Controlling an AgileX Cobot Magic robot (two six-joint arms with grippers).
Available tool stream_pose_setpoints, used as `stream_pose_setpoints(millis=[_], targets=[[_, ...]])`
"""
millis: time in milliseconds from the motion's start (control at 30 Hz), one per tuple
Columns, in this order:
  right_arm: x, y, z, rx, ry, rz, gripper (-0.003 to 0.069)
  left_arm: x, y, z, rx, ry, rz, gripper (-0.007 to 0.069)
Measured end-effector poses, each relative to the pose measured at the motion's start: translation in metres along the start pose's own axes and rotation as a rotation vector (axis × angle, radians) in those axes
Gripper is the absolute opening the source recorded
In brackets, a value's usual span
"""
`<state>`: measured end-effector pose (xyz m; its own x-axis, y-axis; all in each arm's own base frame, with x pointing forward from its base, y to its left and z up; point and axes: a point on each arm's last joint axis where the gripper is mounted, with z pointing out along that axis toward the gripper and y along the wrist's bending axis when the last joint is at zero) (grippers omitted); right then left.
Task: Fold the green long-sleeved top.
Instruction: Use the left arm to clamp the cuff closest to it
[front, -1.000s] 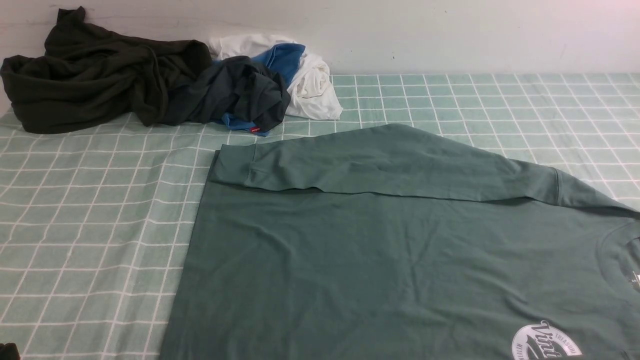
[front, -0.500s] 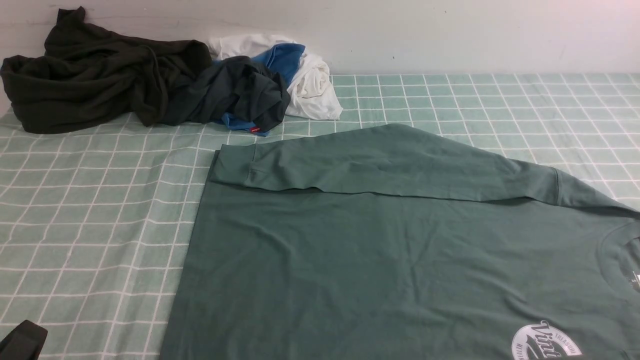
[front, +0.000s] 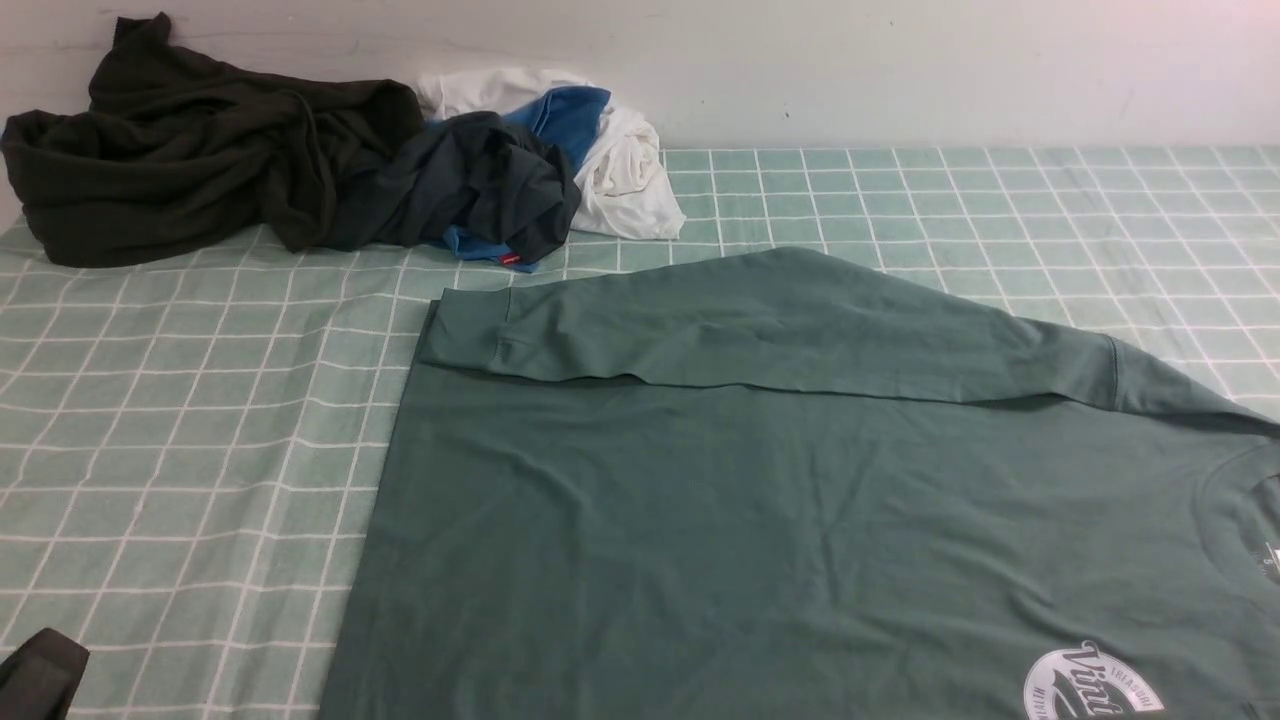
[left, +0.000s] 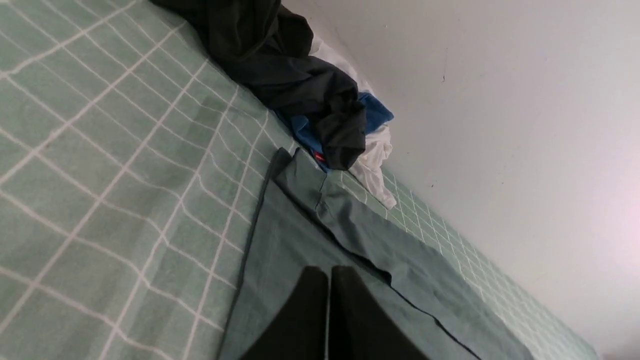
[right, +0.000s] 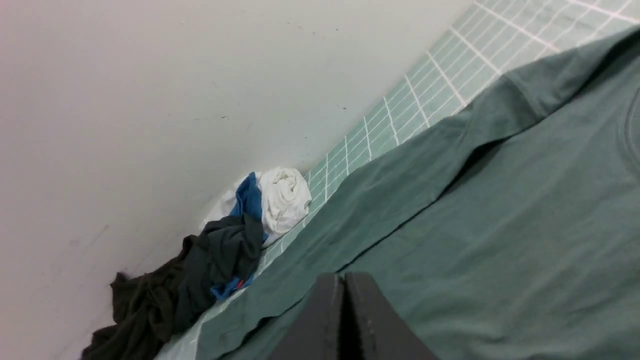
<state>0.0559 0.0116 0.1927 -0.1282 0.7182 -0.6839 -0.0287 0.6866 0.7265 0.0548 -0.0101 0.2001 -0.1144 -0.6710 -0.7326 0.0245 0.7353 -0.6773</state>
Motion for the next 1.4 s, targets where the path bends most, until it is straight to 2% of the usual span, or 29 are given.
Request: stream_pose_setpoints(millis=[67,133,233,267,333,367,400,433,467,567,700,767,800,867,1033,1167,1267,1400], targets=[[-0.005,0.005,0.000,-0.004,-0.011,-0.131,-0.0014,-0.016,-0.020,-0.005,0.040,0.003,0.153,-0.0003],[-0.010,0.009,0.000,0.001,-0.014,-0.186,-0.0014,-0.021,-0.026,-0.004,0.039,0.032,0.208,-0.0003],[-0.029,0.025,0.007,0.030,0.000,-0.346,-0.0014,-0.031,-0.039,0.006,-0.001,0.191,0.377,-0.0003],[-0.042,0.038,0.019,0.059,0.071,-0.450,-0.0014,-0.041,-0.049,0.016,-0.027,0.334,0.505,-0.0003],[-0.056,0.054,0.034,0.067,0.172,-0.550,-0.0014,-0.051,-0.054,0.031,-0.062,0.489,0.635,-0.0003],[-0.057,0.056,0.035,0.067,0.186,-0.561,-0.0014,-0.052,-0.057,0.030,-0.056,0.491,0.643,-0.0003],[-0.069,0.071,0.053,0.061,0.329,-0.644,-0.0014,-0.063,-0.061,0.045,-0.086,0.629,0.744,-0.0003],[-0.070,0.073,0.055,0.059,0.348,-0.651,-0.0014,-0.065,-0.063,0.045,-0.081,0.629,0.749,-0.0003],[-0.076,0.083,0.069,0.044,0.471,-0.687,-0.0014,-0.071,-0.068,0.055,-0.088,0.712,0.798,-0.0003],[-0.080,0.101,0.093,-0.006,0.699,-0.717,-0.0014,-0.072,-0.076,0.075,-0.067,0.869,0.842,-0.0003],[-0.058,0.112,0.111,-0.078,1.024,-0.768,-0.0014,-0.045,-0.083,0.095,0.016,1.100,0.882,0.0011],[-0.048,0.110,0.112,-0.075,1.141,-0.780,-0.0014,-0.035,-0.084,0.098,0.039,1.164,0.898,0.0022],[-0.036,0.108,0.110,-0.060,1.270,-0.805,-0.0014,-0.020,-0.083,0.105,0.056,1.257,0.919,0.0046],[-0.026,0.105,0.109,-0.027,1.361,-0.849,-0.0014,-0.004,-0.082,0.112,0.070,1.346,0.951,0.0083],[-0.018,0.100,0.104,0.013,1.411,-0.918,-0.0014,0.025,-0.079,0.128,0.084,1.460,1.008,0.0186],[-0.017,0.100,0.105,0.018,1.406,-0.929,-0.0014,0.058,-0.073,0.146,0.094,1.518,1.058,0.0311],[-0.017,0.101,0.108,0.010,1.364,-0.933,-0.0014,0.074,-0.068,0.154,0.100,1.535,1.075,0.0354],[-0.017,0.102,0.111,0.004,1.333,-0.937,-0.0014,0.090,-0.057,0.163,0.077,1.574,1.075,0.0368]])
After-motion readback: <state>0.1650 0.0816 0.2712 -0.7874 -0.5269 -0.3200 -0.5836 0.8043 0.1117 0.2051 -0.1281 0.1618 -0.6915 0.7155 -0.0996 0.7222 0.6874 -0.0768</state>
